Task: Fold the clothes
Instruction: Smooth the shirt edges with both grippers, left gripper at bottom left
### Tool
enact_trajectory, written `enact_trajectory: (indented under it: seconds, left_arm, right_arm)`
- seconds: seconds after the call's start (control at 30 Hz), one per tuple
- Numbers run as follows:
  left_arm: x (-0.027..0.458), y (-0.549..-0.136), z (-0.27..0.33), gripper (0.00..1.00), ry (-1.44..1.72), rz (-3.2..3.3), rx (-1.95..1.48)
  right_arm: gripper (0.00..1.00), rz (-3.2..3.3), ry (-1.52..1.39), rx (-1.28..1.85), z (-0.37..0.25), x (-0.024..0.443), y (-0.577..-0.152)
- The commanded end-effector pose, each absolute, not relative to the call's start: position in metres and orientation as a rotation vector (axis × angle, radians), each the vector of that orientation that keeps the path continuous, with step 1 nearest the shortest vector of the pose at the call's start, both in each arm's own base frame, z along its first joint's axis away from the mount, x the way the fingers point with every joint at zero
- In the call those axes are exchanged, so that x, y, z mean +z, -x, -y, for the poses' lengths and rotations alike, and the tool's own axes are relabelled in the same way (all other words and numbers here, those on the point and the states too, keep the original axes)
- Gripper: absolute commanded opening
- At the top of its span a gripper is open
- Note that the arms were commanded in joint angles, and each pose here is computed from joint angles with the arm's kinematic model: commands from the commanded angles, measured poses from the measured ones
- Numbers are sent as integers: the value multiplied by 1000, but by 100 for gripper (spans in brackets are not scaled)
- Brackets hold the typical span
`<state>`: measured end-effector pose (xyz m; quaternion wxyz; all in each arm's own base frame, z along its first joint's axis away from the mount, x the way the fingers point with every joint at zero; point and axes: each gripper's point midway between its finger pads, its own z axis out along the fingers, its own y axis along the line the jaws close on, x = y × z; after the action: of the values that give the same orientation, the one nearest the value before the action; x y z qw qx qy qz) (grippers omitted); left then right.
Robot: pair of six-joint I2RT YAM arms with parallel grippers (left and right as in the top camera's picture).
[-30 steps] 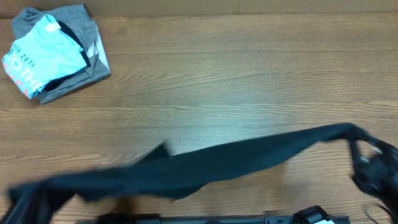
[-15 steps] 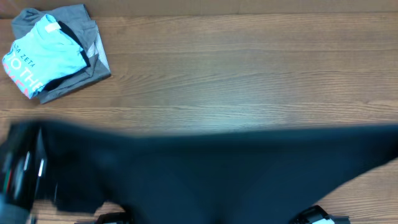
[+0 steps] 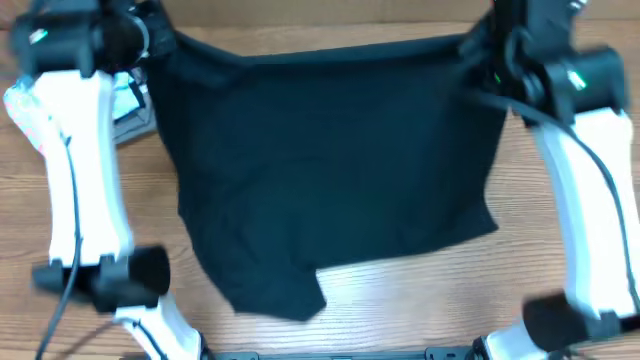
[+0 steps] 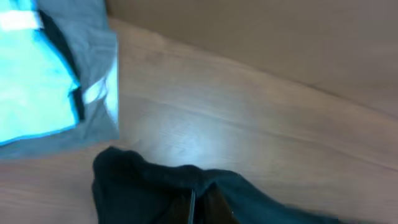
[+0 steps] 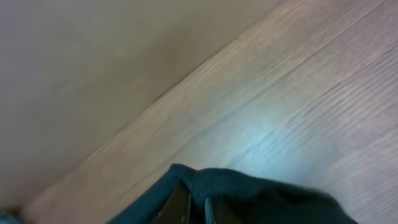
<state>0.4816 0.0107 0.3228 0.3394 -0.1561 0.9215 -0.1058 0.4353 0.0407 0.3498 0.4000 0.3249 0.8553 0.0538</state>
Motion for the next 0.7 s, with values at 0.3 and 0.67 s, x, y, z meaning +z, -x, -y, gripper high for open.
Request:
enact_trajectory:
  seconds: [0.3, 0.67]
  left_arm:
    - [162, -553, 9, 100, 446, -2637, -375]
    - [264, -479, 12, 100, 358, -2611, -290]
  right_arm:
    - [100, -2338, -818, -90, 22, 225, -520]
    - [100, -2325, -853, -86, 31, 297, -444]
